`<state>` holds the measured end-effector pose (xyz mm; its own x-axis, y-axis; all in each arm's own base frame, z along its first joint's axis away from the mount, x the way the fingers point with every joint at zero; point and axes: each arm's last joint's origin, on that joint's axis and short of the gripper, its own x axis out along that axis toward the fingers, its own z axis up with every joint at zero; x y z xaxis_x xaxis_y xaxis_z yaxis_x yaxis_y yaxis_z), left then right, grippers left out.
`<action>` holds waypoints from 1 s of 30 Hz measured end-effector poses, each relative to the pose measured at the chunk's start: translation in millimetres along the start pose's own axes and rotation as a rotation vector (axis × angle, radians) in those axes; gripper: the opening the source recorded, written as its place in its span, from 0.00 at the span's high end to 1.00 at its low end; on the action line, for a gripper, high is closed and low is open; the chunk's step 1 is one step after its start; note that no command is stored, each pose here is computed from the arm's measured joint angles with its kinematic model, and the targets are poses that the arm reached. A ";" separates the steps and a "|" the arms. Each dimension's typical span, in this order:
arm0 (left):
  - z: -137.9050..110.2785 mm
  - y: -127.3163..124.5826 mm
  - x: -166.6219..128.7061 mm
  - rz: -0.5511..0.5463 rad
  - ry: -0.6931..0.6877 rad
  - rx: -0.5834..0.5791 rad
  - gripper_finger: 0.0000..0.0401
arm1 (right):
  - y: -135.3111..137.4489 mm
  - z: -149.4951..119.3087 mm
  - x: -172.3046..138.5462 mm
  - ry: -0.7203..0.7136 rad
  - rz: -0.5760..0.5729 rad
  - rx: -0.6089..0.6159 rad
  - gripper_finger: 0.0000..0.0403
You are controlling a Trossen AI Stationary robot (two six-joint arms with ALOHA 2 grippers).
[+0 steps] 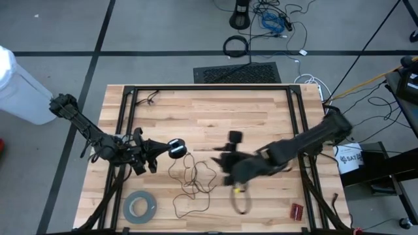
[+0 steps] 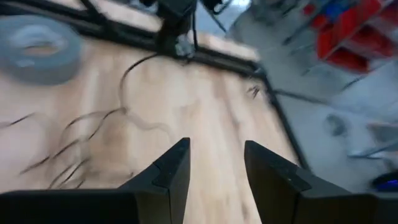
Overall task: Coil cords
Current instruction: Uncoil the black wire from the spool
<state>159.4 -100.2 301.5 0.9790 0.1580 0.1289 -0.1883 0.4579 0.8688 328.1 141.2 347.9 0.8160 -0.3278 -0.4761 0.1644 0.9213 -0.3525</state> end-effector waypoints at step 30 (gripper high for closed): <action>6.0 -4.6 2.1 -0.055 -0.150 -0.022 1.00 | 15.3 -56.2 54.7 -0.618 0.176 0.266 0.65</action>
<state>162.7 -107.3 300.7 0.9882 0.0003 0.1534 -0.1346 0.4816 0.8660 344.1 125.5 271.2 0.9959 -0.0622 0.0662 0.0665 0.9956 -0.0654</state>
